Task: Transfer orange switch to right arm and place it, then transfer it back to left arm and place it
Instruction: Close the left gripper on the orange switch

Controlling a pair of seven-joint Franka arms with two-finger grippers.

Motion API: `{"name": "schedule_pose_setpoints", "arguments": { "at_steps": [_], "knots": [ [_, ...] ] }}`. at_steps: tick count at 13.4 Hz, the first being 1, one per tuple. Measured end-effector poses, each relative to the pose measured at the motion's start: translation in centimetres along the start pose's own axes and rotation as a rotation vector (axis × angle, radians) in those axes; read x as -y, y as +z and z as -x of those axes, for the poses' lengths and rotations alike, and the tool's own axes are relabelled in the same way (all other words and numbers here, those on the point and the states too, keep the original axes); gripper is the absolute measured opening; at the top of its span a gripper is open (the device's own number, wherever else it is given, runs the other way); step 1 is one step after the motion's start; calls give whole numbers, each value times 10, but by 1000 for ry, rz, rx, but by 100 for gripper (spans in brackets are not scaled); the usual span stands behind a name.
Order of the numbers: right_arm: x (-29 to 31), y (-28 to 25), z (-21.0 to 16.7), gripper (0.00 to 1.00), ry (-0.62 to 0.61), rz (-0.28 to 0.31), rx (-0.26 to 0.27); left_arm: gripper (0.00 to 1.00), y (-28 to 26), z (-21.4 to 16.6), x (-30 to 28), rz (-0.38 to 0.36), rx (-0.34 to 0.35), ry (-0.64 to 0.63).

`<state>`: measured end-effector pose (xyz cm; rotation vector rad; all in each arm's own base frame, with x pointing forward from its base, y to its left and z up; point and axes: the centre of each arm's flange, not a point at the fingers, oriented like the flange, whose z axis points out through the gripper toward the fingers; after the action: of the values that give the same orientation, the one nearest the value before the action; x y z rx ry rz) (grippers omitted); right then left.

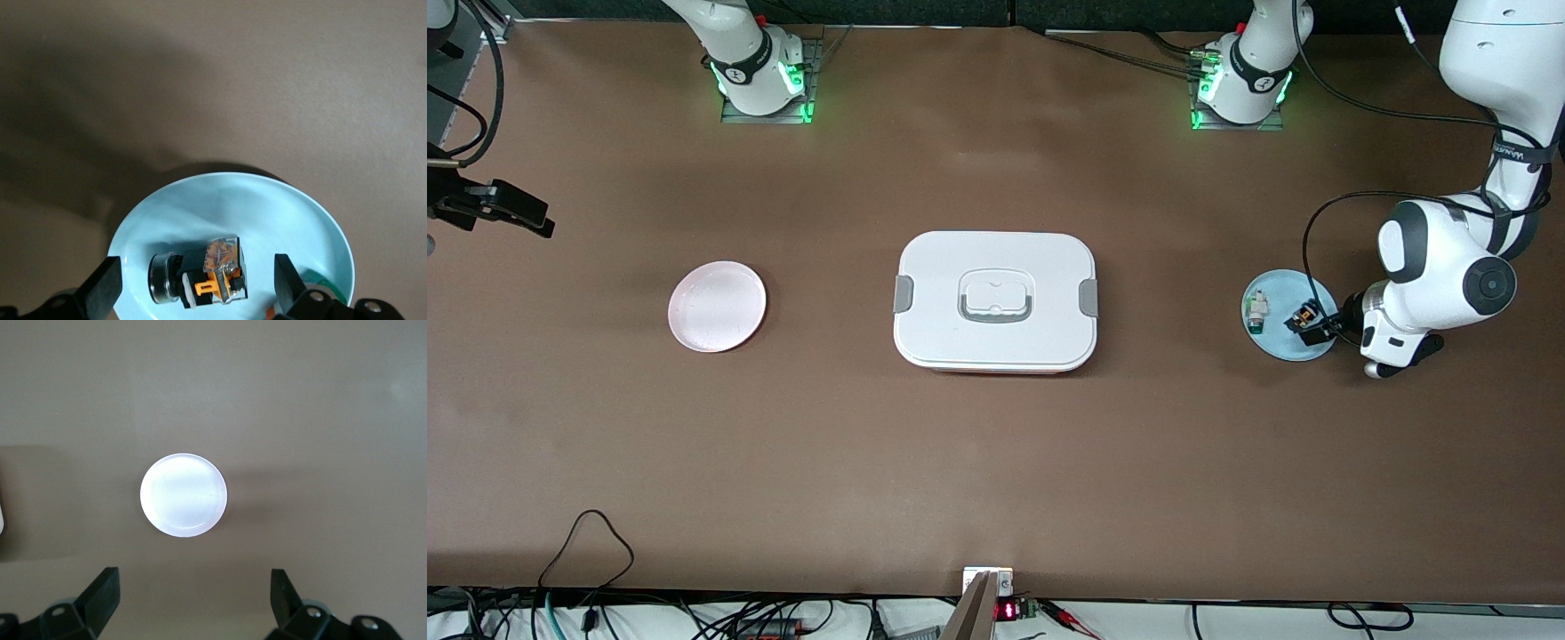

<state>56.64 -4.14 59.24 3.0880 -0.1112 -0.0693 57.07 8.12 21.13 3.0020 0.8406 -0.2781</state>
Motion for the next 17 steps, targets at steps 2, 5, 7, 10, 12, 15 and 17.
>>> {"name": "schedule_pose_setpoints", "arguments": {
  "at_steps": [2, 5, 7, 10, 12, 15, 17],
  "knots": [
    [0, 0, 0, 100, 0, 0, 0, 100, 7, 1, 0, 6, -13, -54],
    [0, 0, 0, 100, 0, 0, 0, 100, 25, 10, 4, 15, -30, -96],
    [0, 0, 0, 100, 0, 0, 0, 100, 33, 16, 6, 12, -23, -103],
    [0, 0, 0, 100, 0, 0, 0, 100, 38, 22, 5, 12, -21, -101],
    [0, 0, 0, 100, -1, 0, 0, 100, 41, 26, 5, 14, -25, -98],
    [0, 0, 0, 100, -1, 0, 0, 96, 44, 28, 6, 12, -22, -98],
    [0, 0, 0, 100, -1, 0, 1, 88, 45, 30, 6, 11, -20, -97]
  ]
}}
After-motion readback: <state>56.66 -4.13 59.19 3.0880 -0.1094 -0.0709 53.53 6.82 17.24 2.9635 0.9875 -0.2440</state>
